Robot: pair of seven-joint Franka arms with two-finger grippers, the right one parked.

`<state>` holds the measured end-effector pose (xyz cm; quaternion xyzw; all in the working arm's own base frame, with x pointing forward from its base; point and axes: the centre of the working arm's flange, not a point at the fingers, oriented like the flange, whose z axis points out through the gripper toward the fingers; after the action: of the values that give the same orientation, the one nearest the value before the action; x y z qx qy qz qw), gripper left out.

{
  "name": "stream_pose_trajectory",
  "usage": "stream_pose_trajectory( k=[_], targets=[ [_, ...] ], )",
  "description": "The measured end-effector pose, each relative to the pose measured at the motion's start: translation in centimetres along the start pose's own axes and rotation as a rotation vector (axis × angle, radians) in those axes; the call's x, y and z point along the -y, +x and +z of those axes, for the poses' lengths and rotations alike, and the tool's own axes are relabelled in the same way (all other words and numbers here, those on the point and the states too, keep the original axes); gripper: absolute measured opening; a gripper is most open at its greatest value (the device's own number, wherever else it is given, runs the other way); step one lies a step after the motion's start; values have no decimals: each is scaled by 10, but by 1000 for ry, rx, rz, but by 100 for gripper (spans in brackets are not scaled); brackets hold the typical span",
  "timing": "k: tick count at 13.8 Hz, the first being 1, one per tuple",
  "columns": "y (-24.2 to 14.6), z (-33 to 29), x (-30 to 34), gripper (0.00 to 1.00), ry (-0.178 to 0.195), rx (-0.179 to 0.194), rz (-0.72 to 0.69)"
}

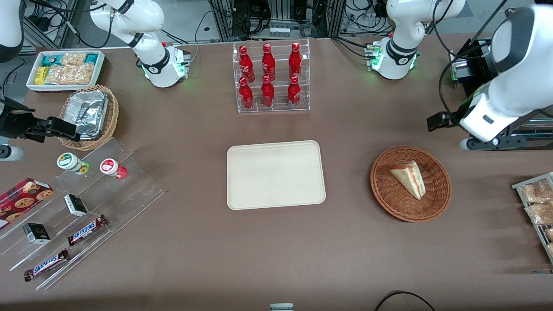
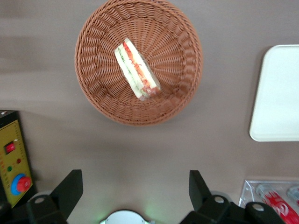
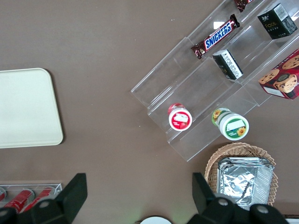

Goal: Place sandwich from basket to tray
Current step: 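Move the left gripper over the sandwich in the wicker basket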

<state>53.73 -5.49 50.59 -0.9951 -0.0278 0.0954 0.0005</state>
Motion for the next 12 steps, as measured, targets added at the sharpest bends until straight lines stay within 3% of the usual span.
stream_pose_trajectory(
  k=[8,12],
  targets=[
    [19,115,31,100,-20,-75,-78],
    [33,138,31,100,-37,-101,-313]
  ],
)
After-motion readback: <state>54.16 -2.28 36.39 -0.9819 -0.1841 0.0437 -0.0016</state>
